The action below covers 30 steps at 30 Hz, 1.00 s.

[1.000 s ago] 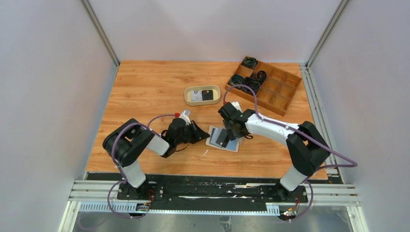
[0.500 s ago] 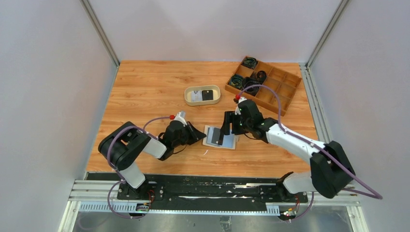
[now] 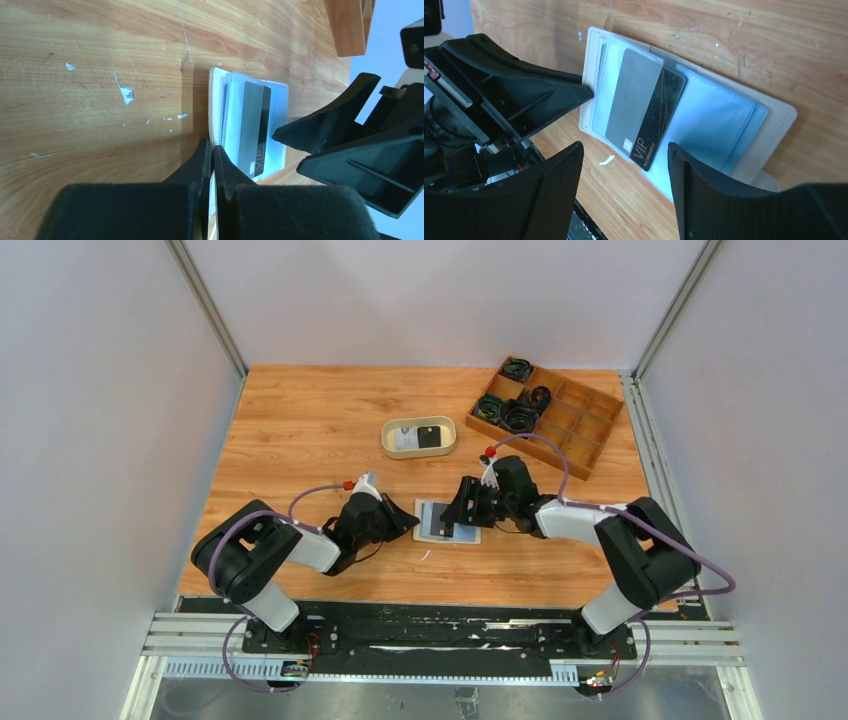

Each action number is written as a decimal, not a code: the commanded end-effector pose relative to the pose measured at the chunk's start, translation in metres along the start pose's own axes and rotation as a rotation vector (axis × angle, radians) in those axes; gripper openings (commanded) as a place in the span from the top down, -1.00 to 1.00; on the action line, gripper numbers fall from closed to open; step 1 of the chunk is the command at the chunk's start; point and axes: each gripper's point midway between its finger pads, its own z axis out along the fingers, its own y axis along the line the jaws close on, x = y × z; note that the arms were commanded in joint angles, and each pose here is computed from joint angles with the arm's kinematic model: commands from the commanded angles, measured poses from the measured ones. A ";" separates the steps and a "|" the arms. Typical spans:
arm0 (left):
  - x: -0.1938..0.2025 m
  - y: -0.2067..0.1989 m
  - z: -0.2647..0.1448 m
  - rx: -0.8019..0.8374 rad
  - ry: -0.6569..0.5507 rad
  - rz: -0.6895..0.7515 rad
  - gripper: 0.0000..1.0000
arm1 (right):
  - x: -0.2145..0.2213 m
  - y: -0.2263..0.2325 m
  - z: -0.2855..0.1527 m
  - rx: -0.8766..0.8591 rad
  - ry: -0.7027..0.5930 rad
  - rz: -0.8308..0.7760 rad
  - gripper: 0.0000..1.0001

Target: Take the credit cards out of the card holder

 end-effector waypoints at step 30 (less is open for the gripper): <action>0.012 0.033 -0.001 -0.124 -0.020 -0.007 1.00 | 0.011 0.008 0.034 -0.278 -0.036 0.187 1.00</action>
